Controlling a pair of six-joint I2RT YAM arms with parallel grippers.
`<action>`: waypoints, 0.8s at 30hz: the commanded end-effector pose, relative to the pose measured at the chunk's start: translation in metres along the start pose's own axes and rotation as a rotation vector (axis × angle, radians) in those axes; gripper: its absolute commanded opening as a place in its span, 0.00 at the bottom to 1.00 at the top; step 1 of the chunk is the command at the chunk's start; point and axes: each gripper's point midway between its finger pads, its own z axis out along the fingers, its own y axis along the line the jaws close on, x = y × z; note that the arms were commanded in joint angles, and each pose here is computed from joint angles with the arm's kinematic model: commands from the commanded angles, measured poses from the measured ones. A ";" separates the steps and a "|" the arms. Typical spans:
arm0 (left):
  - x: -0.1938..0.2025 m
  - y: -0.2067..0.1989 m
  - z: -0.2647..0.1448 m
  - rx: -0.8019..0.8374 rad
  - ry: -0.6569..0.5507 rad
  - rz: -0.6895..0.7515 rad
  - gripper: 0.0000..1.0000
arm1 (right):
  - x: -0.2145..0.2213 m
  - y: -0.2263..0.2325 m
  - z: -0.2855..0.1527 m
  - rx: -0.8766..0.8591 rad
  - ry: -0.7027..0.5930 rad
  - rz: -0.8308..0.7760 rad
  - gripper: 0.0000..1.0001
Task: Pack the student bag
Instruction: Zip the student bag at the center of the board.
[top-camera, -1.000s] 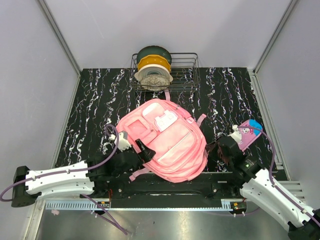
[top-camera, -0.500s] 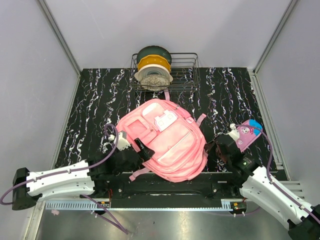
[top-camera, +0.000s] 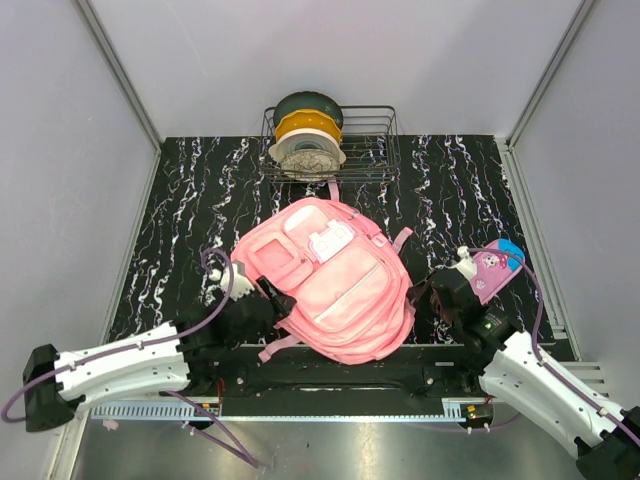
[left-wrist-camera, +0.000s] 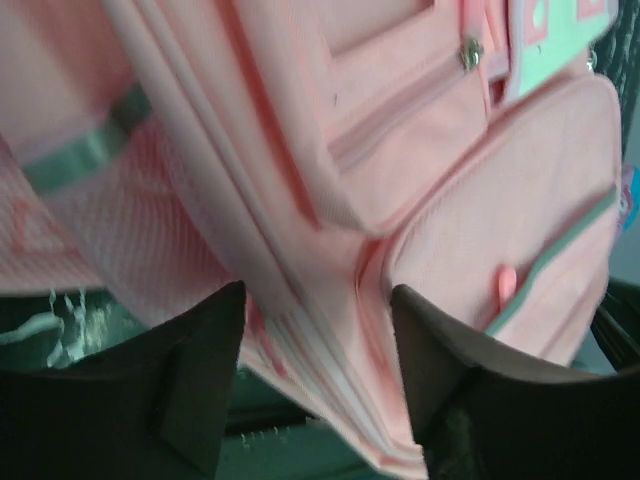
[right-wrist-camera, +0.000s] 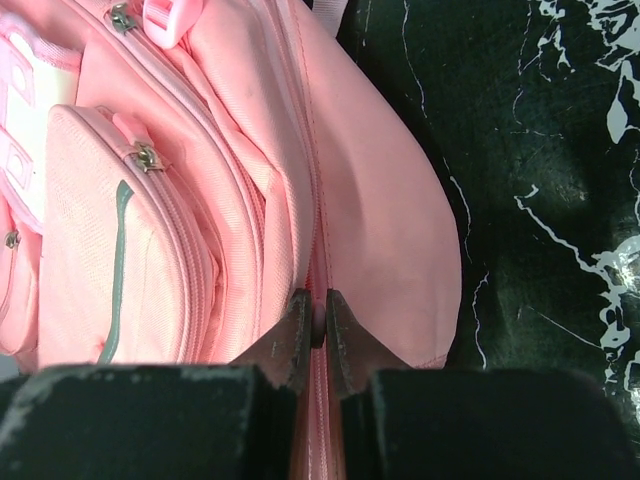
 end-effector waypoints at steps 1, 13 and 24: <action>-0.024 -0.011 0.033 0.080 -0.019 -0.037 0.47 | -0.018 0.040 -0.008 -0.134 -0.035 0.021 0.00; -0.107 -0.054 0.057 0.228 0.040 0.311 0.00 | 0.001 0.068 -0.004 -0.276 0.065 -0.023 0.00; -0.122 -0.075 0.066 0.319 0.184 0.516 0.70 | 0.030 0.075 -0.012 -0.378 0.185 -0.180 0.00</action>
